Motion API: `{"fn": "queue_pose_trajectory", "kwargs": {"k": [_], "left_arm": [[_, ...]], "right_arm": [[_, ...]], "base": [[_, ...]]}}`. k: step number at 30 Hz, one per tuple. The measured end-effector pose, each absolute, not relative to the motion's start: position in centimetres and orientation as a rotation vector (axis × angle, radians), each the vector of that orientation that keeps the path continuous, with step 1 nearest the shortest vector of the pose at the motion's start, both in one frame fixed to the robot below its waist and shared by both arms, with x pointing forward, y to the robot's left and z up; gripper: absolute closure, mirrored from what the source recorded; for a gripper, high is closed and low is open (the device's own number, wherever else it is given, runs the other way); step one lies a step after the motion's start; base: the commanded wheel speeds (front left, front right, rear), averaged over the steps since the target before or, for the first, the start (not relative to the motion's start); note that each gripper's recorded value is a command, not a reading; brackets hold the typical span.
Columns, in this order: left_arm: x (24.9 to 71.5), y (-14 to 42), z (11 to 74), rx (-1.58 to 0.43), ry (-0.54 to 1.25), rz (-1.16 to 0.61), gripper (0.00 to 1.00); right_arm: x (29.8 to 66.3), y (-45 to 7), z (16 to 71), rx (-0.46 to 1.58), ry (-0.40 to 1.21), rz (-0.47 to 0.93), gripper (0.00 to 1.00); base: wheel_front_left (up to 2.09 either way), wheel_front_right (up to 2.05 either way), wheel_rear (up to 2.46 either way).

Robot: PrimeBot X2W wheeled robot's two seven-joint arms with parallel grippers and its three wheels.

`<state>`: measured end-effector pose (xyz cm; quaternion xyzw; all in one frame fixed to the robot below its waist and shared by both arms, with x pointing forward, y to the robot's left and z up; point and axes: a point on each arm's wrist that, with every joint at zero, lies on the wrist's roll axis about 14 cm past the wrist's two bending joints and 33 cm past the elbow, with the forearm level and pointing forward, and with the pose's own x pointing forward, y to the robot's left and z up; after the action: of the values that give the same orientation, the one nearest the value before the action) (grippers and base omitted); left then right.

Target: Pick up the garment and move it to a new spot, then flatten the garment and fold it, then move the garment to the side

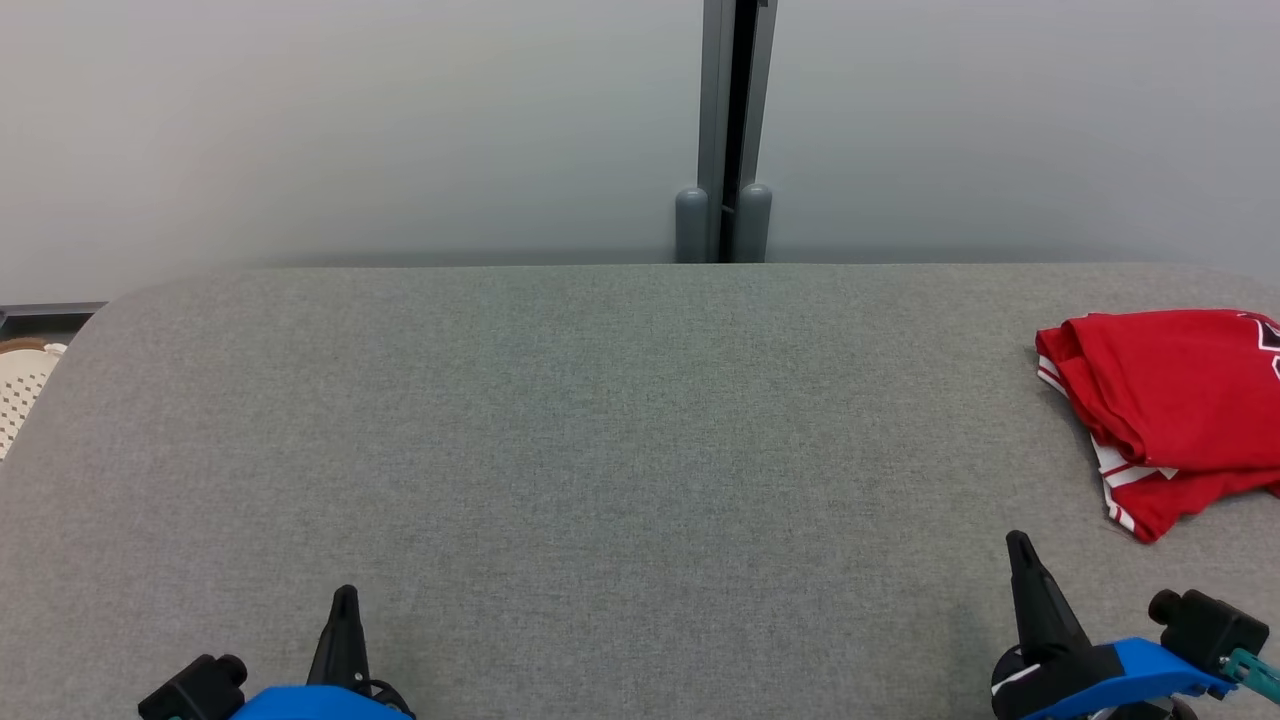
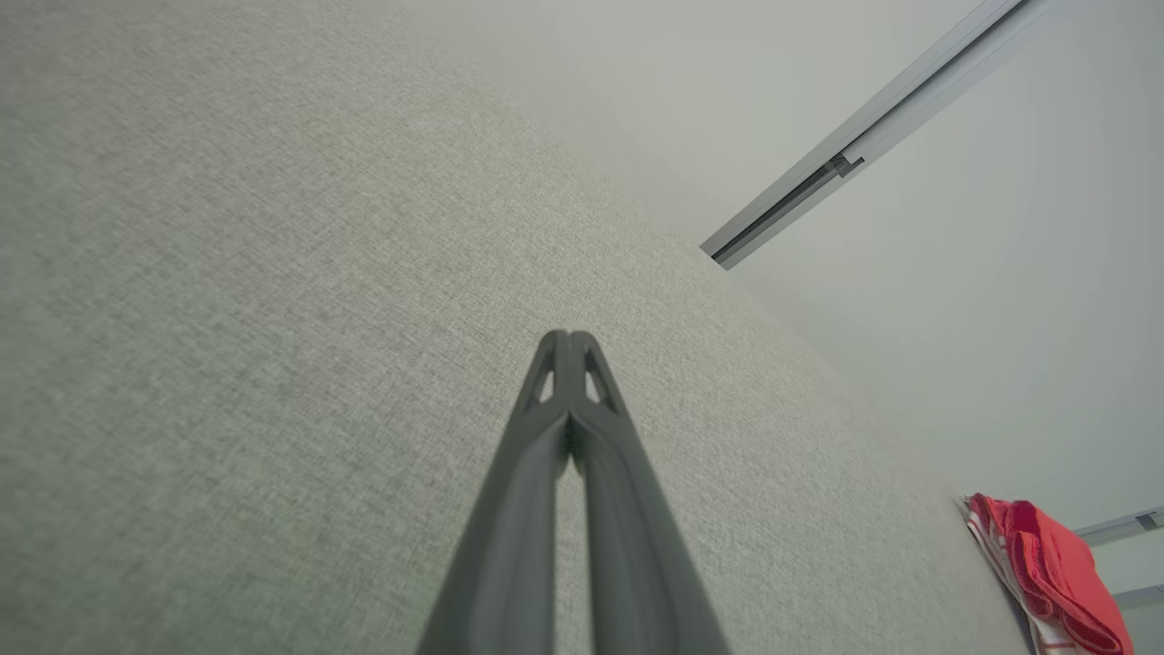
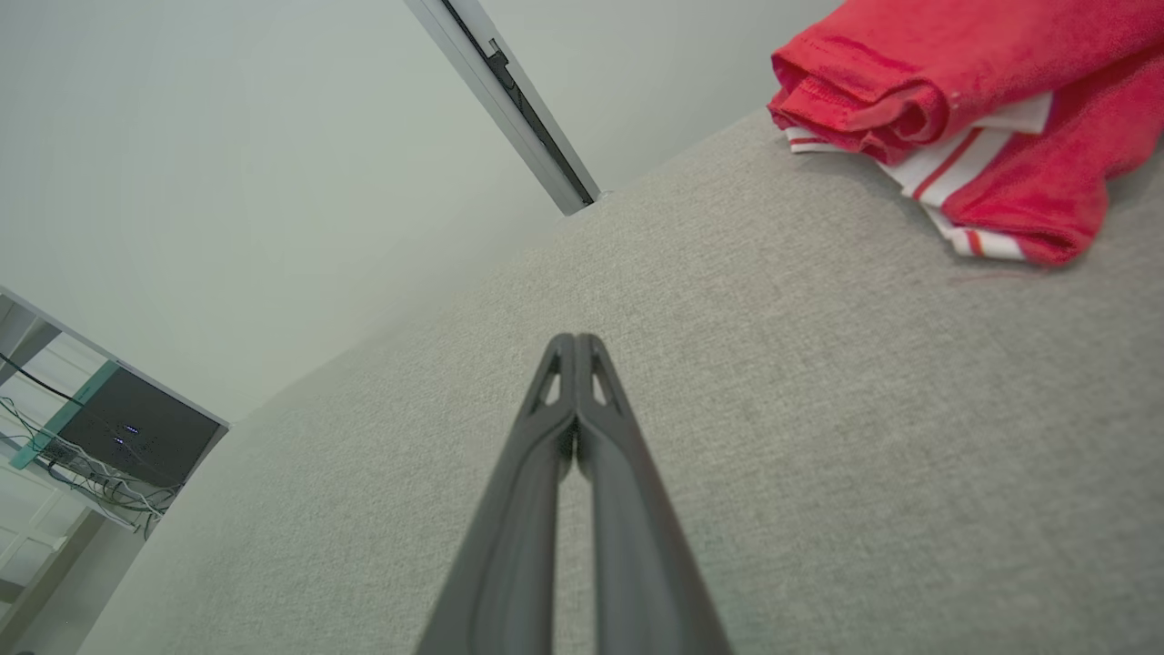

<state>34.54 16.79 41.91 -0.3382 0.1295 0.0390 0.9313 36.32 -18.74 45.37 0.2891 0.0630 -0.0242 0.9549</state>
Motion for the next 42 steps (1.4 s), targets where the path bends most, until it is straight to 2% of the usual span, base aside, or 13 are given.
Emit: {"fn": "queue_pose_trajectory", "kwargs": {"k": [42], "left_arm": [[37.0, 18.4, 45.5, -1.158, 0.166, 0.102, 1.00]], "right_arm": [[37.6, -19.7, 47.4, 1.101, 0.083, -0.084, 1.00]], "base": [[0.00, 0.00, 0.00]]}}
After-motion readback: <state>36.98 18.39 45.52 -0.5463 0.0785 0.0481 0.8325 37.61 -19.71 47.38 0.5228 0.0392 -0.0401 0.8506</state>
